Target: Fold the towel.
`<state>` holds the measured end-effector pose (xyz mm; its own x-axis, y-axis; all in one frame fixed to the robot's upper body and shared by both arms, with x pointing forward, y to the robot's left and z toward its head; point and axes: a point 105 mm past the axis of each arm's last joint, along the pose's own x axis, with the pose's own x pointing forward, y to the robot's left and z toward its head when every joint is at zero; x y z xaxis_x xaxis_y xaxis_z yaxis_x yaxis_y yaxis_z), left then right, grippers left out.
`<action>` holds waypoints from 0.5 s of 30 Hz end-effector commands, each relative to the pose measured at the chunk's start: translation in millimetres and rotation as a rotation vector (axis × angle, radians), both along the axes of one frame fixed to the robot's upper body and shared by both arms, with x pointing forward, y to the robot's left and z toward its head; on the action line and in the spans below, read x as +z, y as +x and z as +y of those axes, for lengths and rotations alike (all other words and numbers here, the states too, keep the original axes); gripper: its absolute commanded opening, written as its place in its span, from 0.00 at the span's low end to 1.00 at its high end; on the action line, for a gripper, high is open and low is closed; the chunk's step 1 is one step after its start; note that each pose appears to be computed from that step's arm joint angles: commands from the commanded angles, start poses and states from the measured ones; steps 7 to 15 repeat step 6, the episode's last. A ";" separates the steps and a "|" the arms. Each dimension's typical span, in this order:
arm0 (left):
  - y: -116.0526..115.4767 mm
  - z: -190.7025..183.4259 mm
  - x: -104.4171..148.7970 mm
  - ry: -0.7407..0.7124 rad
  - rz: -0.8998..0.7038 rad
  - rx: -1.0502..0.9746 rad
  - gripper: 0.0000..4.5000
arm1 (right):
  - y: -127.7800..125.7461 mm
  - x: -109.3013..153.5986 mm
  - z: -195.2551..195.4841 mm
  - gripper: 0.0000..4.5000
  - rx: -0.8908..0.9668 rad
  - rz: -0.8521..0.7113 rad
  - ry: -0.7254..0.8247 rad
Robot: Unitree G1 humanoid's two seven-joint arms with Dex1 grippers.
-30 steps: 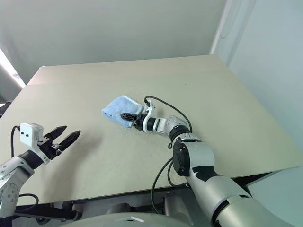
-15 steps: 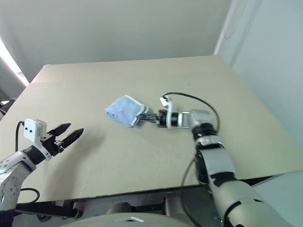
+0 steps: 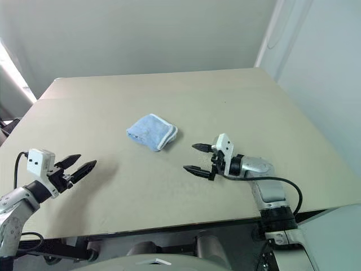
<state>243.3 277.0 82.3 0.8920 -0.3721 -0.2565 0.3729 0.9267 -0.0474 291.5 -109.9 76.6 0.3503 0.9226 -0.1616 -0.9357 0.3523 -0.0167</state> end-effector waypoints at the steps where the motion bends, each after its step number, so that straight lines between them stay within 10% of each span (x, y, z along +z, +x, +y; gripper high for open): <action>1: -11.2 -4.0 5.6 0.018 -0.003 -0.023 0.79 | 9.9 11.1 -15.6 0.99 -0.018 -0.084 -0.033; 15: -22.9 -10.0 0.9 0.025 0.033 -0.057 0.79 | 22.4 14.9 -14.4 0.99 -0.018 -0.106 -0.041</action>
